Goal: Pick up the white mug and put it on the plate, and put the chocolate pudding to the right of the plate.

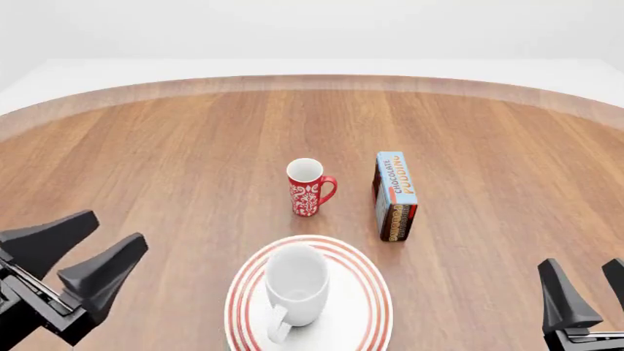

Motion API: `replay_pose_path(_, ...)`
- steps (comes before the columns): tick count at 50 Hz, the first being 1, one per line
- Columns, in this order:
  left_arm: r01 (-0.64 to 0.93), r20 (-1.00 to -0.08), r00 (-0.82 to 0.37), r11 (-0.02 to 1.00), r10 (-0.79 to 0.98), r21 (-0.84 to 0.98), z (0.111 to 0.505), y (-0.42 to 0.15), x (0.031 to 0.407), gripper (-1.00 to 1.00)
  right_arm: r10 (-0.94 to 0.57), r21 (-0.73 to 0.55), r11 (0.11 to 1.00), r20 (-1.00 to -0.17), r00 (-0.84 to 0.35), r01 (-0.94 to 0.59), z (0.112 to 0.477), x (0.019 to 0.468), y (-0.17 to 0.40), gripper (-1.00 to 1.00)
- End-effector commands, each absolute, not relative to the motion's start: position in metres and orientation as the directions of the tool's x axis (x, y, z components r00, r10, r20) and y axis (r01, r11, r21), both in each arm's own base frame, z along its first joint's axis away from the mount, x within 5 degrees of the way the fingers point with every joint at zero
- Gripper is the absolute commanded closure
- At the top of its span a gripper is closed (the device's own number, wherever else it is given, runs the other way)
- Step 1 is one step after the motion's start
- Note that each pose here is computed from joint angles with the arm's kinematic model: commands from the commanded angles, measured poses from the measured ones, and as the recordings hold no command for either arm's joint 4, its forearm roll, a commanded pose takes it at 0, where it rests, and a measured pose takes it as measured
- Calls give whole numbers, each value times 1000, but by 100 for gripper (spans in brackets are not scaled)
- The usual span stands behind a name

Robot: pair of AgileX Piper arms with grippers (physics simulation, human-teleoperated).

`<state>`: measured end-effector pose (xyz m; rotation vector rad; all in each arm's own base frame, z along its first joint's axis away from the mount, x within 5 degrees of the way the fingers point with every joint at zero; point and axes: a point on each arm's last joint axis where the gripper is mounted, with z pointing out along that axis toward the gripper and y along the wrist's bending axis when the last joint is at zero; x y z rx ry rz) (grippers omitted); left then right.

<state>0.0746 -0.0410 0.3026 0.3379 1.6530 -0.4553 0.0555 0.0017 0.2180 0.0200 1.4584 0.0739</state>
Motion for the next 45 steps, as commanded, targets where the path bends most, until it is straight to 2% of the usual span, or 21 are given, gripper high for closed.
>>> replay_pose_path(1,387,-995,-76,918,-63,-87,295,-30,69,-100,62,58,998,-992,110,-38,218,55,2,-100)
replay_pose_path(45,93,-993,81,993,-83,-75,237,-6,69,-100,62,59,998,-992,110,-36,218,55,2,-100)
